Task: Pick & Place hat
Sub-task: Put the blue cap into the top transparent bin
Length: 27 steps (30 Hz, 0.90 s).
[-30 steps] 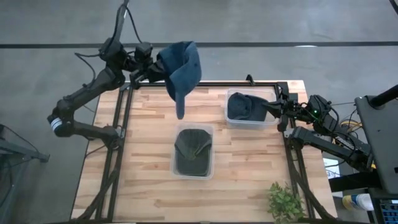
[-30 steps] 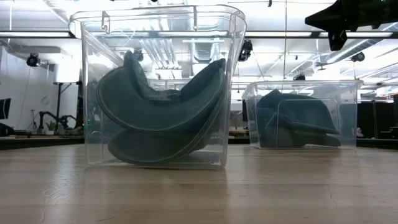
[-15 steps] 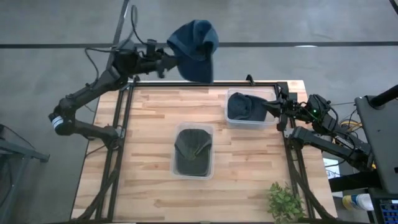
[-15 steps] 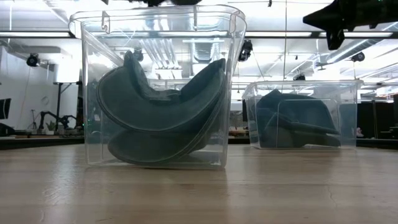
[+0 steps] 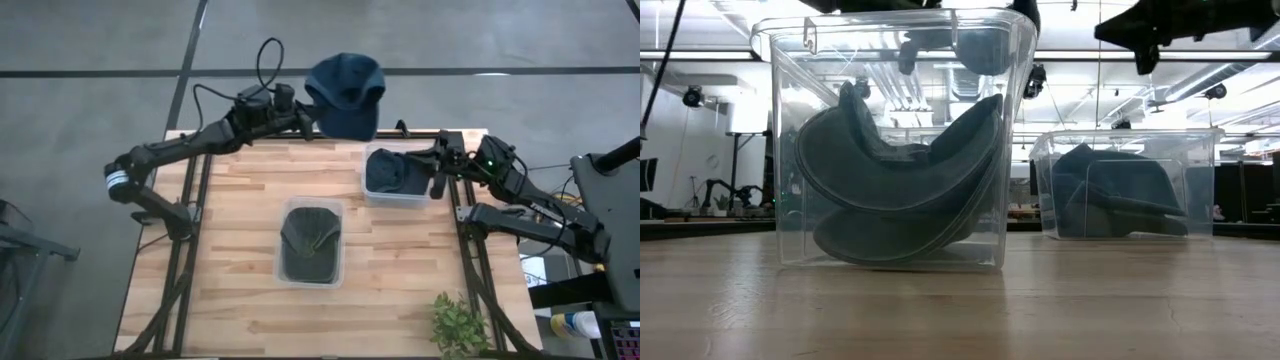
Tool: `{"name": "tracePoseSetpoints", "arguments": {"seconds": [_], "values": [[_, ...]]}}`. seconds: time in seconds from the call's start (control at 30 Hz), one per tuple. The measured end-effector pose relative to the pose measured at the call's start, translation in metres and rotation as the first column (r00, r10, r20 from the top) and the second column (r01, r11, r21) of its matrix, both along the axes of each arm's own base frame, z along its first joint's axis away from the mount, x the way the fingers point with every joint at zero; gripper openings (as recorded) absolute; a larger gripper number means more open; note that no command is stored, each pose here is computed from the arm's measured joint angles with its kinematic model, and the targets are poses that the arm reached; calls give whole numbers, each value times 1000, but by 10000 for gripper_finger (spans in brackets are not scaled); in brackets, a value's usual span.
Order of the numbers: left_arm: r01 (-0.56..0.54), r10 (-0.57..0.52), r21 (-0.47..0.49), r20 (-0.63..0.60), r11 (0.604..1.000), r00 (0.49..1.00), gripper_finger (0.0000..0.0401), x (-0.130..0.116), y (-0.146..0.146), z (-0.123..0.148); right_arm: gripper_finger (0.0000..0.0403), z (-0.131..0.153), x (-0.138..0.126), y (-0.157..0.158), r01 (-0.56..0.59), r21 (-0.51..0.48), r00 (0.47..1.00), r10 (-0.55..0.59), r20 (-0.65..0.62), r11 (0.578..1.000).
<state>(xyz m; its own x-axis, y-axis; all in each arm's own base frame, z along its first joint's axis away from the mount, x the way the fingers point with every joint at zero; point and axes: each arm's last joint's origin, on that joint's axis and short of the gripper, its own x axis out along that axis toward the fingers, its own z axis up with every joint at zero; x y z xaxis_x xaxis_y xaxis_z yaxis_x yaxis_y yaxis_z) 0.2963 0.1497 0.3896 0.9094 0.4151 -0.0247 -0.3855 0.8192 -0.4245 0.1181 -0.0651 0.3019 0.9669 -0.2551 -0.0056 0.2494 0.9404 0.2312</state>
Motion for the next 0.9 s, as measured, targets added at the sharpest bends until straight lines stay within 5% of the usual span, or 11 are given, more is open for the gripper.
{"name": "tracePoseSetpoints", "arguments": {"seconds": [0.47, 0.9], "values": [[-107, 108, 77, -7, 991, 994, 4, 12, -7, -3, 202, 57, 35, -29, 175, -126, 975, -189, -117, 977], [-170, 173, 119, -21, 978, 985, 4, 10, -6, -2, 252, 84, 90, -65, 179, -147, 963, -204, -179, 973]]}}
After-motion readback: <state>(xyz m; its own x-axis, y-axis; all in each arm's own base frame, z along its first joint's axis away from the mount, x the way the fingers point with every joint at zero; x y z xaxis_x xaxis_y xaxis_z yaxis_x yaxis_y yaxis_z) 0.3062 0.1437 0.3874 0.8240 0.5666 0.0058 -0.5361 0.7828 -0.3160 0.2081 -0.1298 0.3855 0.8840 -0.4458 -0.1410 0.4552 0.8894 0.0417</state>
